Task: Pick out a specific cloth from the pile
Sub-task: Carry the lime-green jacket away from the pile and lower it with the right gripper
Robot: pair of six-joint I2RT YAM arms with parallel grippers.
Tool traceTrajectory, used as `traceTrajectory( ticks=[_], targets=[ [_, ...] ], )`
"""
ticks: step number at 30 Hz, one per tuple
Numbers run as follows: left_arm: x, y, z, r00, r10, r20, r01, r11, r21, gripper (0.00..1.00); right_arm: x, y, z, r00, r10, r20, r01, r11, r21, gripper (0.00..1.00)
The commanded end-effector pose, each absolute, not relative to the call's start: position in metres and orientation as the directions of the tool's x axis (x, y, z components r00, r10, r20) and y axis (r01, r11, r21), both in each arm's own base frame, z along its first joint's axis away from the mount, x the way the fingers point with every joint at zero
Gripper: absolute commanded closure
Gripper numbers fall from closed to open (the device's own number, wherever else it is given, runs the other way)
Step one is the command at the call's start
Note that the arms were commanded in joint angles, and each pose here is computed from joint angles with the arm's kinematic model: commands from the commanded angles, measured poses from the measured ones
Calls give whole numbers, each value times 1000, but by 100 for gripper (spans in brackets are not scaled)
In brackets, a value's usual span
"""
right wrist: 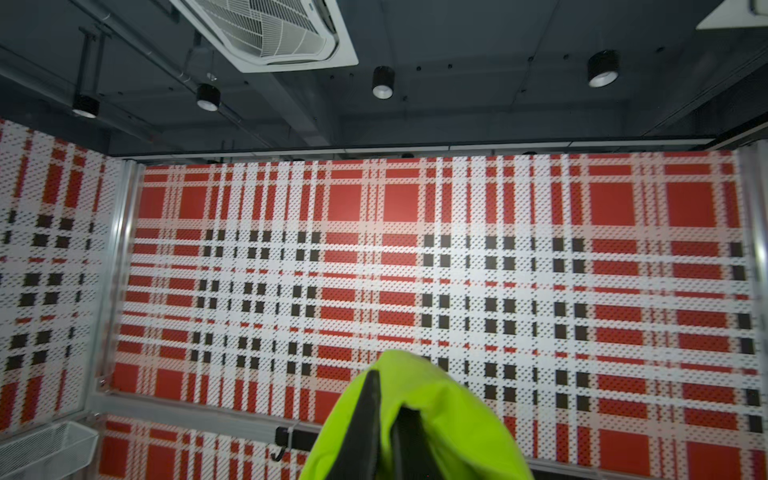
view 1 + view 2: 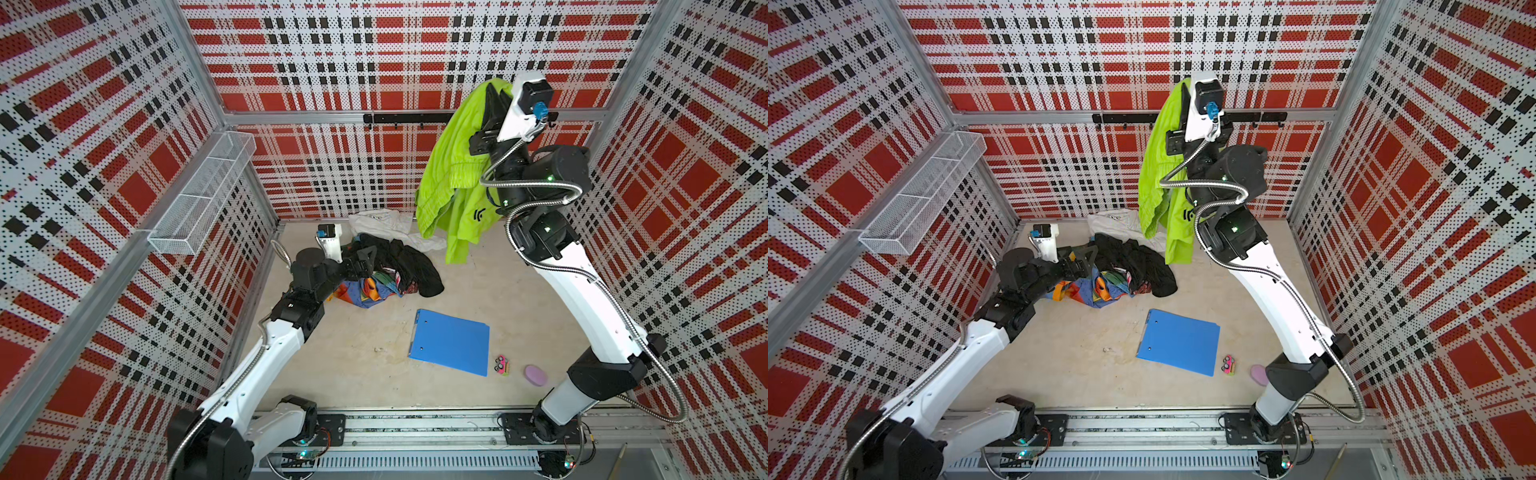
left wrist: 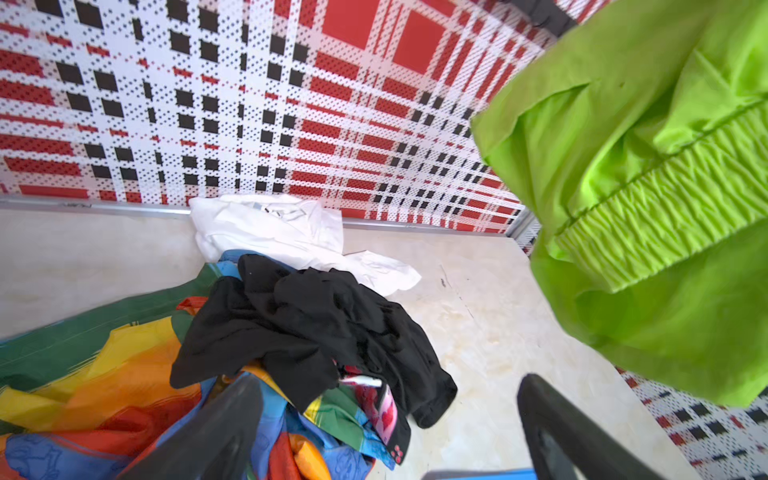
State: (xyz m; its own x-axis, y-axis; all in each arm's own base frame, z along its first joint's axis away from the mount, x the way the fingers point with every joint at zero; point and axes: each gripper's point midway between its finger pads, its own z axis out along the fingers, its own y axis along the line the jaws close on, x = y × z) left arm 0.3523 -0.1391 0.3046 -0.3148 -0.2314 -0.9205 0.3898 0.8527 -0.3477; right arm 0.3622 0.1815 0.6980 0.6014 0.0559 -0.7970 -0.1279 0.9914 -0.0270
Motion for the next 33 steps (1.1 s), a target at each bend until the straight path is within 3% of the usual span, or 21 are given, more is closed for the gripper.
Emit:
traceTrajectory(
  ticks=[1,9,15,20,33],
  targets=[
    [329,-146,307,-303,-205,-931,476,813,-334,1,317,123,740,718,62,-693,-32,998,56,97],
    [279,-155,324,-232,-245,-942,617,711,-337,1,304,47,722,696,-12,-718,119,988,99,98],
    [272,-159,324,-254,-260,-932,635,682,-363,1,309,0,687,635,-29,-772,200,971,128,99],
    [272,-164,320,-262,-259,-930,644,670,-368,1,321,-40,639,580,57,-813,180,964,196,99],
    [272,-172,308,-283,-248,-927,639,672,-375,1,366,-46,540,395,138,-908,175,959,222,99]
  ],
)
